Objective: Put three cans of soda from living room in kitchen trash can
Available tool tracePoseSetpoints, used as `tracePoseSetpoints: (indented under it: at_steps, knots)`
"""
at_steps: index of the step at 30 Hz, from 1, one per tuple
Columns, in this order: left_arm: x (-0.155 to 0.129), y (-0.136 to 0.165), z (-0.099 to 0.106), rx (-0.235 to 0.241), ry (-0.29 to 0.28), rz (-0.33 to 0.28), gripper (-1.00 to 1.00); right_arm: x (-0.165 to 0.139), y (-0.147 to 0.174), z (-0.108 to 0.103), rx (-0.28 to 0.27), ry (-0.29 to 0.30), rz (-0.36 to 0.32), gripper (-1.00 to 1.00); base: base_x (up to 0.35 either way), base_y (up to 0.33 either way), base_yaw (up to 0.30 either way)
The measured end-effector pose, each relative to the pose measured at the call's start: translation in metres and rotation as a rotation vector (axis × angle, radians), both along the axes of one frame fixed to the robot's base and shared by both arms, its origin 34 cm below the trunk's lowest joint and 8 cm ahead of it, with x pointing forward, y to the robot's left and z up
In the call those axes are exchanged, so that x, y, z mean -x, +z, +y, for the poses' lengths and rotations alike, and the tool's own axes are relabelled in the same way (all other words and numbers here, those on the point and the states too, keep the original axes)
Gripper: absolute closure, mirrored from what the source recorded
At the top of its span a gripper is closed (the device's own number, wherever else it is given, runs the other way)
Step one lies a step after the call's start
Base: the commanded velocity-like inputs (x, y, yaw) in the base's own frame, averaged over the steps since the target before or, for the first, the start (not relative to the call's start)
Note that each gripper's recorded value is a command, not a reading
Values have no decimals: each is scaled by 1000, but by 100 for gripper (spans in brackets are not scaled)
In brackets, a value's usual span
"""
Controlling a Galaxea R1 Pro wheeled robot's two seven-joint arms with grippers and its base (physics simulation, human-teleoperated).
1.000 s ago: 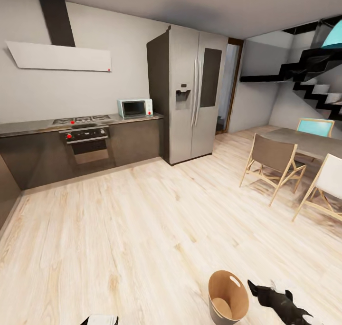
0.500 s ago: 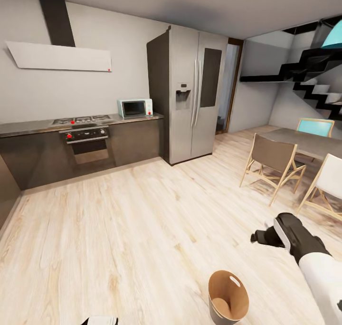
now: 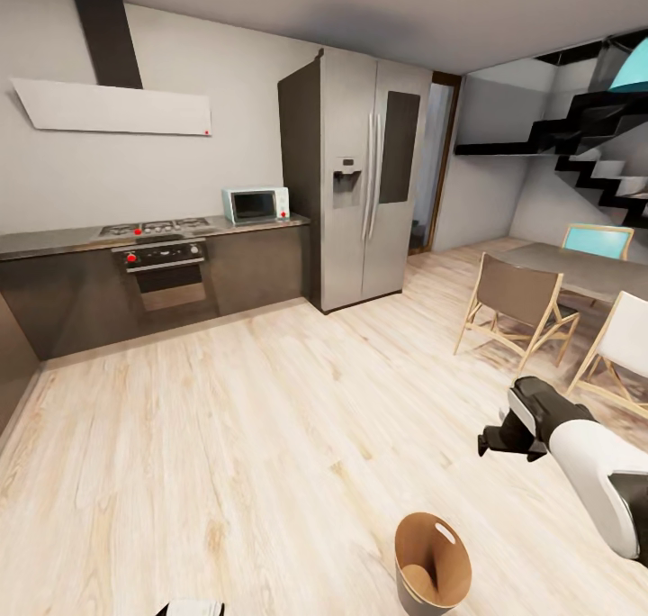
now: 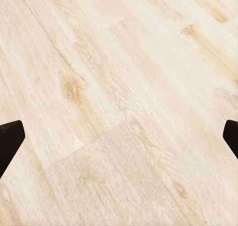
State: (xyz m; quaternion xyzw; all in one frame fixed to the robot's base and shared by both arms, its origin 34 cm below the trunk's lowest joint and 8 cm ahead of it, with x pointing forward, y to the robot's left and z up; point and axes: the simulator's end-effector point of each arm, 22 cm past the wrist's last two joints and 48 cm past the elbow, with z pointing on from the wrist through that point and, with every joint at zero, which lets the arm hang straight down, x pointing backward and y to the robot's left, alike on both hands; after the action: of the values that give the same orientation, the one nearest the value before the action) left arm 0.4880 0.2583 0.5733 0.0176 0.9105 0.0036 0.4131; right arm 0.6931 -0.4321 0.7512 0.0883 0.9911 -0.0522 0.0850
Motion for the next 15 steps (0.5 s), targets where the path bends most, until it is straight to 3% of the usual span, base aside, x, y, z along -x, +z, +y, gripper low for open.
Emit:
tracePoseSetpoints:
  at_steps: [9,15]
  knots:
    - [0,0,-1,1,-1,1,-100,-2,1,1,8,8,-1,-100,5,0,0]
    - [0,0,-1,-1,-2,2,-100,-3,0,1,5,10,-9,-100,183,0,0]
